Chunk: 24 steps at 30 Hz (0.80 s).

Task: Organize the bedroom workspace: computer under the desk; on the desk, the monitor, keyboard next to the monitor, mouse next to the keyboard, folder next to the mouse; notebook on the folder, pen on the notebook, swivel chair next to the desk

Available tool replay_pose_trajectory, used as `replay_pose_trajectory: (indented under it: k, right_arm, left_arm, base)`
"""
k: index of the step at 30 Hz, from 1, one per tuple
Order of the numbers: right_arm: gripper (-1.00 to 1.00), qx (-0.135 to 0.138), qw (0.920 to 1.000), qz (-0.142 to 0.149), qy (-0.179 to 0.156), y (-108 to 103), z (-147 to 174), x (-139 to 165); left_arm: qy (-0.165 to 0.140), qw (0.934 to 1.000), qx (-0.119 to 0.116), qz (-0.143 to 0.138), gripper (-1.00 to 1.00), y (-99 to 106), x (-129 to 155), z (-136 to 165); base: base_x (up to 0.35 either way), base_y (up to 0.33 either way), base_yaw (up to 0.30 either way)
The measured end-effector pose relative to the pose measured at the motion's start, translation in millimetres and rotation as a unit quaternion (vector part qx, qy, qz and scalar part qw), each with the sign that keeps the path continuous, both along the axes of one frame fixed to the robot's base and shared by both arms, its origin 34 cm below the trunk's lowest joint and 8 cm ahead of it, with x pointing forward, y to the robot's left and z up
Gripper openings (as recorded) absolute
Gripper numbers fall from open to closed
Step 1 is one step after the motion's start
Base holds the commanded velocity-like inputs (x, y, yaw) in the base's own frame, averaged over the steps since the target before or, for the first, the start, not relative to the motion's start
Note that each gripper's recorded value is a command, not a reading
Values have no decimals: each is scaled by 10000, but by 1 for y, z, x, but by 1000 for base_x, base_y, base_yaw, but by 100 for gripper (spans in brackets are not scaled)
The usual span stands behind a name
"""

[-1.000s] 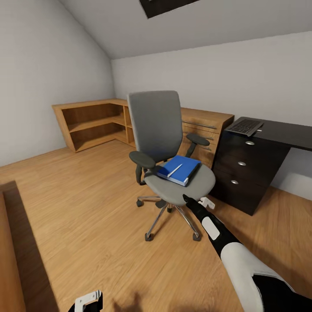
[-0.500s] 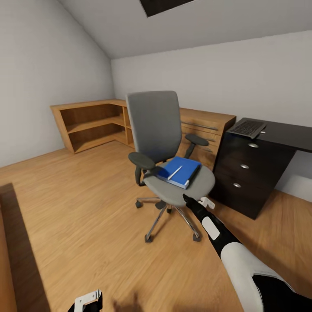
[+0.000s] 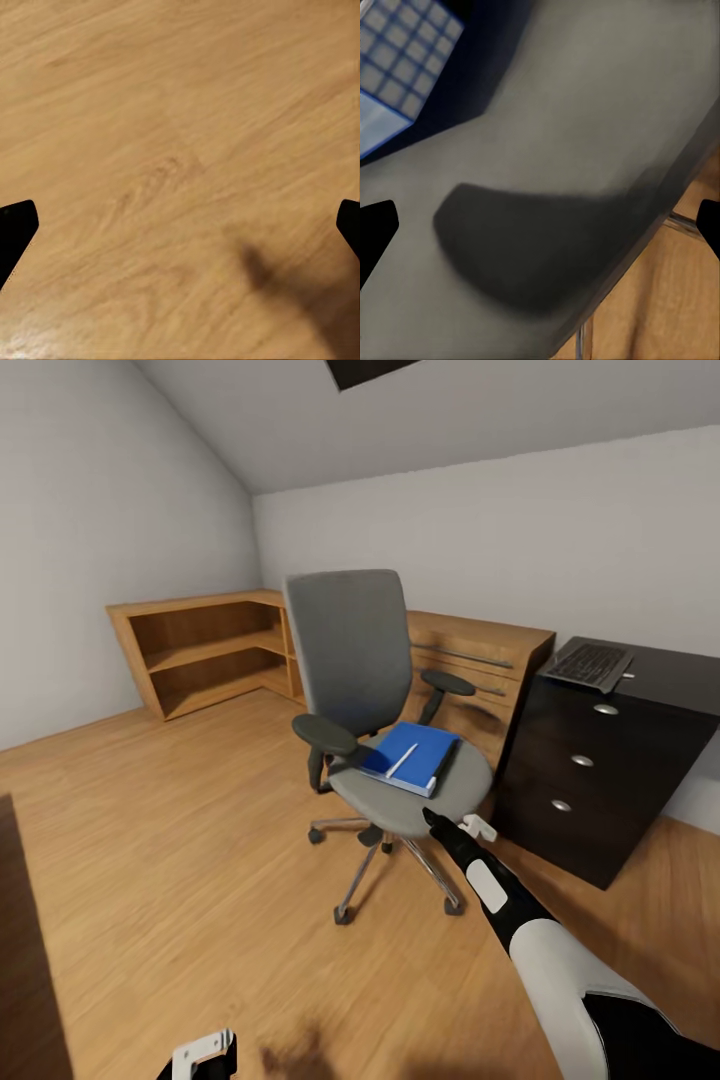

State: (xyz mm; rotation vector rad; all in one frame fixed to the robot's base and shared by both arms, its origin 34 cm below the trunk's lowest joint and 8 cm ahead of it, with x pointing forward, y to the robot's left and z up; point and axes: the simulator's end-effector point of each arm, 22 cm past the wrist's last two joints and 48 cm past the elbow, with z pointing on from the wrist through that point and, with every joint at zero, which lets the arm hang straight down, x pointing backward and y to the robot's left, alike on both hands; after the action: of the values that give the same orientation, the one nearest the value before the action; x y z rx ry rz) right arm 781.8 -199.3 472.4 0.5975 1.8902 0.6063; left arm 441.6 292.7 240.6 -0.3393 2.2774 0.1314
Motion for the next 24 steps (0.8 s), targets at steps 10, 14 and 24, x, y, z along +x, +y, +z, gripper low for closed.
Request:
replay_pose_trajectory:
  k: [10,14,24]
  right_arm:
    - [100,10,10000,-17,5,0,0,0]
    - [100,27,10000,16,7,4,0,0]
    - [100,32,10000,28,71,6,-6,-3]
  left_arm:
    - [2,10000,-5,-11,100,-1,0,0]
    - [2,10000,-7,-11,100,-1,0,0]
    - [5,10000,-2,-9,100,-1,0,0]
  base:
    - [62,73,46]
    - [1,1,48]
    - [-179,0,3]
